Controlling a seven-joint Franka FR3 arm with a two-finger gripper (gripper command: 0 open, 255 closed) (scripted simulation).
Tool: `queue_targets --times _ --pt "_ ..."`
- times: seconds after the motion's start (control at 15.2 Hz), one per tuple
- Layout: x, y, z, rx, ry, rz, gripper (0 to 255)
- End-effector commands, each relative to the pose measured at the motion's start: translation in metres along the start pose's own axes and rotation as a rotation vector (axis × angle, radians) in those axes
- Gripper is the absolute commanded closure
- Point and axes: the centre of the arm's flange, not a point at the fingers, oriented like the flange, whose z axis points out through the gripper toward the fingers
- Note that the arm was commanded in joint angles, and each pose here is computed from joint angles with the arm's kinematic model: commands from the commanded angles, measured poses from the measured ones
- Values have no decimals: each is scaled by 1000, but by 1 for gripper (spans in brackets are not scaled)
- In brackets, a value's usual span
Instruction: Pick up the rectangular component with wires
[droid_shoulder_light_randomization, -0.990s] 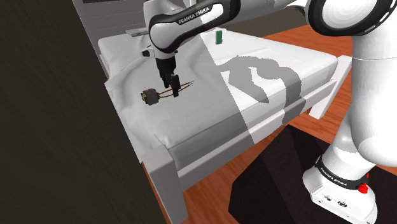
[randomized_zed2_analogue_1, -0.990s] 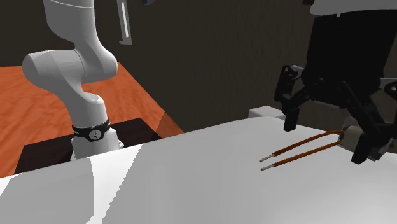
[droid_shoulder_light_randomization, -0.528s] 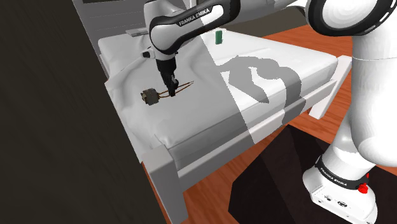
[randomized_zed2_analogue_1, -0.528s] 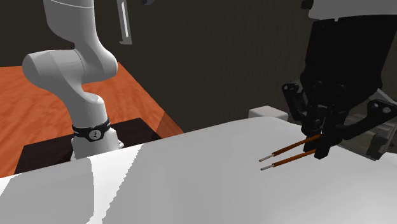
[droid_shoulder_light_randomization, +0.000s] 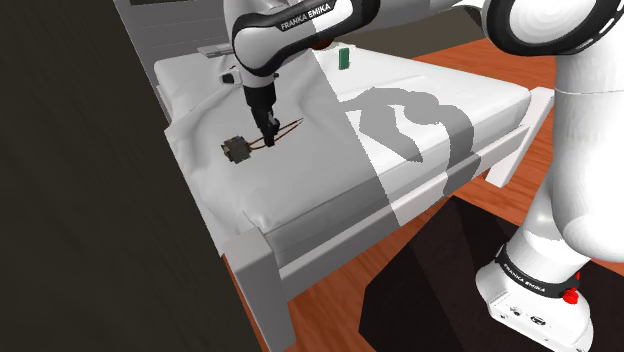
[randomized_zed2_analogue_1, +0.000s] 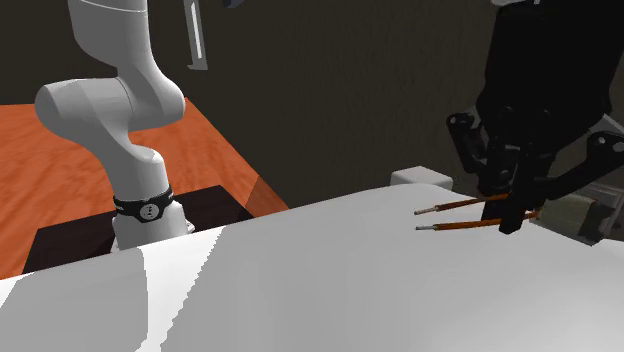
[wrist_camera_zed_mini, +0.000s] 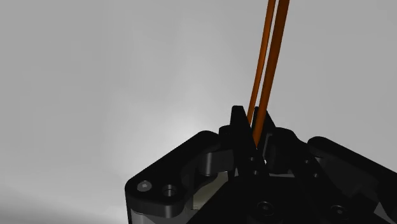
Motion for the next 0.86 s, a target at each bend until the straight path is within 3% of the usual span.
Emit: queue_targets --times 0.0,0.79 --pt "0 1 -9 0 0 0 255" --pt "-1 2 -63 0 0 0 255"
